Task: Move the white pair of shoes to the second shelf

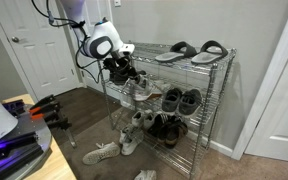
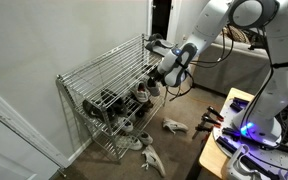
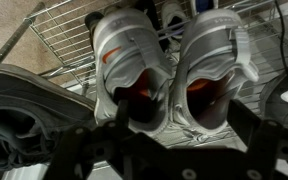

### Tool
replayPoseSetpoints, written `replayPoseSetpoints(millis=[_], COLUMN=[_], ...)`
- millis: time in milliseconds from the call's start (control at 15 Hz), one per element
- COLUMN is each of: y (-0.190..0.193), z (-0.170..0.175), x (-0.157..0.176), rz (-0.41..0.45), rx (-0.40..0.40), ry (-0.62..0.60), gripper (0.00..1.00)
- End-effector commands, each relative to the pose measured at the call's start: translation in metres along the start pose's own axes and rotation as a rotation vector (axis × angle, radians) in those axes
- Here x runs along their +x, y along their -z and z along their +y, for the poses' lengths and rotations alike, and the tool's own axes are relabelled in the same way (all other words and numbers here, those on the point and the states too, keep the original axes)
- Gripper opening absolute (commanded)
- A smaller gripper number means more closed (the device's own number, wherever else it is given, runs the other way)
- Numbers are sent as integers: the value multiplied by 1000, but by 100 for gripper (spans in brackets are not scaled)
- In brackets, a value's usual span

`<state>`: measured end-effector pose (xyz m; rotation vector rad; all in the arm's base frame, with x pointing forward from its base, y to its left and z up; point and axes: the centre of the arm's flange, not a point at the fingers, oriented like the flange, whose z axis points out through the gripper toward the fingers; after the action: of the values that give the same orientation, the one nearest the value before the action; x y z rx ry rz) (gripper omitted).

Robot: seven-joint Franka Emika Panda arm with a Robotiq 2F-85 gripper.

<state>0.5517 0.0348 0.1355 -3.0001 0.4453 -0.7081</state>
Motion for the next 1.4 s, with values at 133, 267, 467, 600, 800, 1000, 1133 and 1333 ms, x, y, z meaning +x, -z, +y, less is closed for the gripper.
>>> replayPoseSetpoints(millis=[133,267,467,600,800,1000,1133,1333], y=[64,76,94,106,121,142,166,173], z=[4,5,4,5,8,-2,-13,-30], x=[-42,-55,-76,-87,-100,-154,-159,-96], rz=[-30,-36,-28,1,71,133,150,108], rx=[3,4,7,19,52,65,82,91], ry=[60,74,102,119,129,107,94,76], gripper=[100,100,100,100,100,100,100,100])
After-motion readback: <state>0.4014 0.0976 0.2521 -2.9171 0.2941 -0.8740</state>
